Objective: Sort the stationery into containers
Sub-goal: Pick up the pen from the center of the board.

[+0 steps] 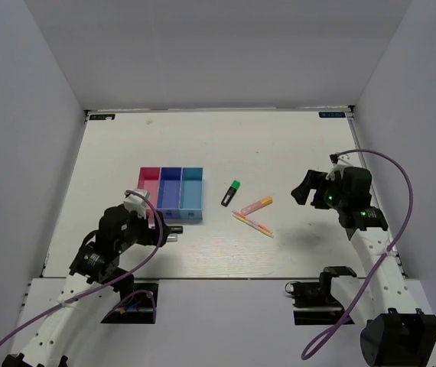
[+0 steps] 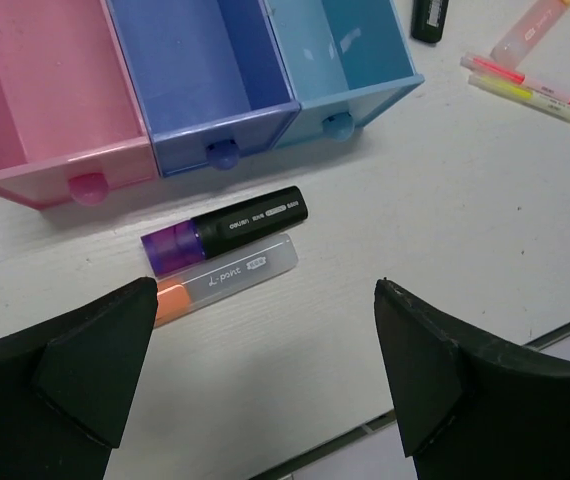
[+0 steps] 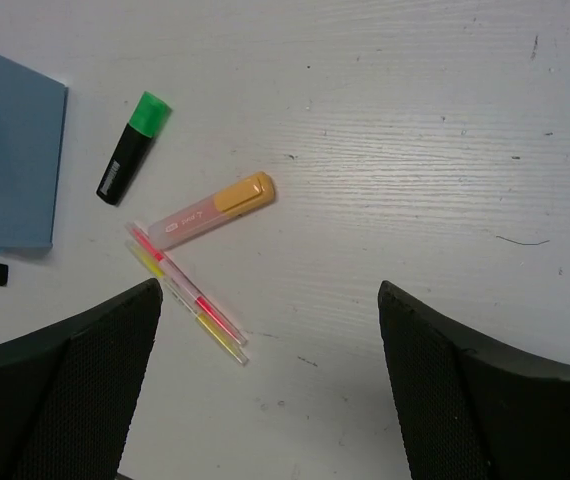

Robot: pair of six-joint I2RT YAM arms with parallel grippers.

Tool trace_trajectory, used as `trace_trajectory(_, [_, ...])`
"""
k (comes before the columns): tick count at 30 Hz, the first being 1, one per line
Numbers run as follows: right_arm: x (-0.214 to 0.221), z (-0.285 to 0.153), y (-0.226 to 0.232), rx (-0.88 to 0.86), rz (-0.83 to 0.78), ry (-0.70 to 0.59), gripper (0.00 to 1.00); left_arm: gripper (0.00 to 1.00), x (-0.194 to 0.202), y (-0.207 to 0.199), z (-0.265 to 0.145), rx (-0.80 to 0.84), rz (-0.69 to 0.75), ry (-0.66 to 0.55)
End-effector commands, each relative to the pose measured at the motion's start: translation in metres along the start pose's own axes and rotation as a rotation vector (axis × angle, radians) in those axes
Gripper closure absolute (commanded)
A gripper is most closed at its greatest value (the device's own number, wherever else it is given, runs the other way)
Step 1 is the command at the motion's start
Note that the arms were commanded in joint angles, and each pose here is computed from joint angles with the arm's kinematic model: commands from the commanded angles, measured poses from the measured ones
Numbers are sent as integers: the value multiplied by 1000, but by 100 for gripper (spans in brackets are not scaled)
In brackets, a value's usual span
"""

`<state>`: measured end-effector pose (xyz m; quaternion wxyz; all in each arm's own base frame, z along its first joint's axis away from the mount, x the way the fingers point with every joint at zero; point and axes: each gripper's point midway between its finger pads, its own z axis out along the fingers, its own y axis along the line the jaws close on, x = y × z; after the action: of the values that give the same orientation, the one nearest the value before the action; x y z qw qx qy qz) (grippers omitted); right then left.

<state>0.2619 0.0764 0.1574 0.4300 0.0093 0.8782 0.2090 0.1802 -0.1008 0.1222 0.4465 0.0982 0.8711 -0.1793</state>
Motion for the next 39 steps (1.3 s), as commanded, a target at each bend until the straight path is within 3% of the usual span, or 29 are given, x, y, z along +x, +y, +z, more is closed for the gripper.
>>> trace_trajectory(1, [-8,2,0,5,-4,-28,10,0,-2,-7,1,39,6,8])
trace_trajectory(9, [13,8,9,-120,-138,19,10,0,3,-4,5,19,-13,36])
trace_trajectory(12, [29,7,16,-209,-245,59,10,16,4,-4,5,22,-14,39])
trace_trajectory(13, [35,4,24,-268,-269,70,23,25,2,-4,5,19,-12,30])
trace_trajectory(14, [37,5,23,-280,-313,76,38,57,2,-3,6,18,-14,28])
trace_trajectory(15, [41,4,22,-285,-329,81,58,77,-1,-4,8,20,-11,20])
trace_trajectory(16, [41,5,21,-279,-327,84,100,93,-2,-4,9,18,-14,25])
trace_trajectory(17, [40,5,20,-272,-328,80,100,100,-8,-6,9,27,-11,13])
trace_trajectory(18, [40,5,21,-273,-328,82,100,100,-8,-15,9,78,-10,25])
trace_trajectory(19, [38,4,19,-260,-334,74,87,100,-18,-21,11,94,-14,36])
trace_trajectory(20, [38,5,18,-253,-331,74,55,100,-27,-25,13,112,-22,24])
trace_trajectory(21, [36,4,18,-251,-333,68,30,96,-26,-31,18,138,-26,65])
trace_trajectory(22, [35,4,18,-250,-349,64,12,87,-49,-44,17,181,-20,56])
trace_trajectory(23, [35,4,17,-246,-350,68,13,71,-54,-53,18,212,-13,71])
trace_trajectory(24, [34,4,18,-246,-353,67,21,60,-68,-61,24,226,-1,83])
trace_trajectory(25, [36,4,16,-236,-349,75,37,54,-73,-73,26,259,28,92])
trace_trajectory(26, [36,6,13,-224,-340,87,69,46,-87,-85,39,263,81,114])
trace_trajectory(27, [36,6,12,-213,-317,97,77,33,-88,-98,43,283,122,129])
trace_trajectory(28, [36,5,11,-196,-305,110,77,30,-94,-101,49,265,148,126])
trace_trajectory(29, [32,5,10,-188,-291,114,65,26,-104,-108,68,248,189,148])
trace_trajectory(30, [33,6,10,-186,-285,126,25,21,-101,-124,73,276,224,158])
trace_trajectory(31, [34,6,11,-189,-284,130,10,21,-102,-128,80,272,234,165])
trace_trajectory(33, [32,4,11,-189,-285,131,10,25,-101,-142,111,267,257,217])
trace_trajectory(34, [31,4,11,-187,-288,124,11,48,-100,-145,128,254,259,239])
trace_trajectory(35, [31,4,11,-182,-289,124,16,62,-99,-143,138,219,264,247])
trace_trajectory(36, [31,3,11,-182,-288,121,29,74,-85,-143,161,199,267,306])
trace_trajectory(37, [31,4,11,-182,-292,122,36,83,-95,-145,168,180,257,286])
trace_trajectory(38, [31,3,11,-180,-290,123,42,81,-94,-144,176,163,250,291])
trace_trajectory(39, [30,3,10,-172,-288,124,44,73,-90,-146,194,149,250,312])
